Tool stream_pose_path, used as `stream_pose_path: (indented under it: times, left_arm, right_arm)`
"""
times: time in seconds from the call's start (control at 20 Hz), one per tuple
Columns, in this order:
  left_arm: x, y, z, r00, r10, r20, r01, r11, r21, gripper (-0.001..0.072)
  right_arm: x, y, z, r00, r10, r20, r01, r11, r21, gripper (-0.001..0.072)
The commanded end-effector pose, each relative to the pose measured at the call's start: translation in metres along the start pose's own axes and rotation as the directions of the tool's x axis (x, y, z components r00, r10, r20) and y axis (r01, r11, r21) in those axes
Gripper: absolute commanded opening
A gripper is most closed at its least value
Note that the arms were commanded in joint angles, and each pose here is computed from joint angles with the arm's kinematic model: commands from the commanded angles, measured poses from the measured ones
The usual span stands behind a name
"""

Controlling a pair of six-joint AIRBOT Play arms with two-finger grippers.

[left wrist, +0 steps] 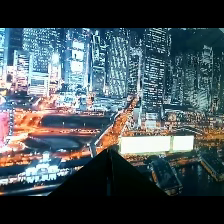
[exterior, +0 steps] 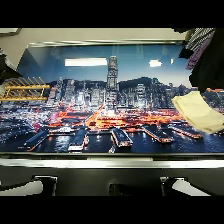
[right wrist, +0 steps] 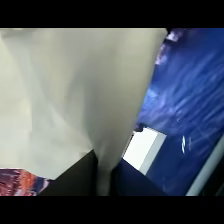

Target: Fold the clothes and pants, and hang the long-sleeved shirts on hangers.

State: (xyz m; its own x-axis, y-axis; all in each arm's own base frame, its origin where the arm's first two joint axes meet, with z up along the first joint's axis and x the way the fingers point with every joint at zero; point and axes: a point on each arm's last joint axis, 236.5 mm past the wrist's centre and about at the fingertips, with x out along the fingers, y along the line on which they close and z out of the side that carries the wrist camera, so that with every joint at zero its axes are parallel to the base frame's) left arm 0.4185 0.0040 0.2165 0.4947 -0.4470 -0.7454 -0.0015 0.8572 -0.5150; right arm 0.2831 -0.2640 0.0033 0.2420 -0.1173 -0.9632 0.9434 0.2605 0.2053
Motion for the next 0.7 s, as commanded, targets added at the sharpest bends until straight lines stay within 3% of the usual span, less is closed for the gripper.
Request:
stream_pose_path:
  times: [0.0,0.65]
  left_arm:
    - [0.000,0.000,0.000,1.000,0.000,-0.001,0.000,1.000,0.000,0.0014]
    - [0.000,0.000,0.000,1.000,0.000,-0.001,0.000,1.000,0.000,0.0014]
  right_arm:
    - [0.008,-0.051,-0.029,0.991,-0.133,0.004,0.133,0.991,0.016,0.0030]
    - [0.016,-0.125,-0.081,0.941,-0.338,-0.039,0.336,0.941,-0.036,0.0031]
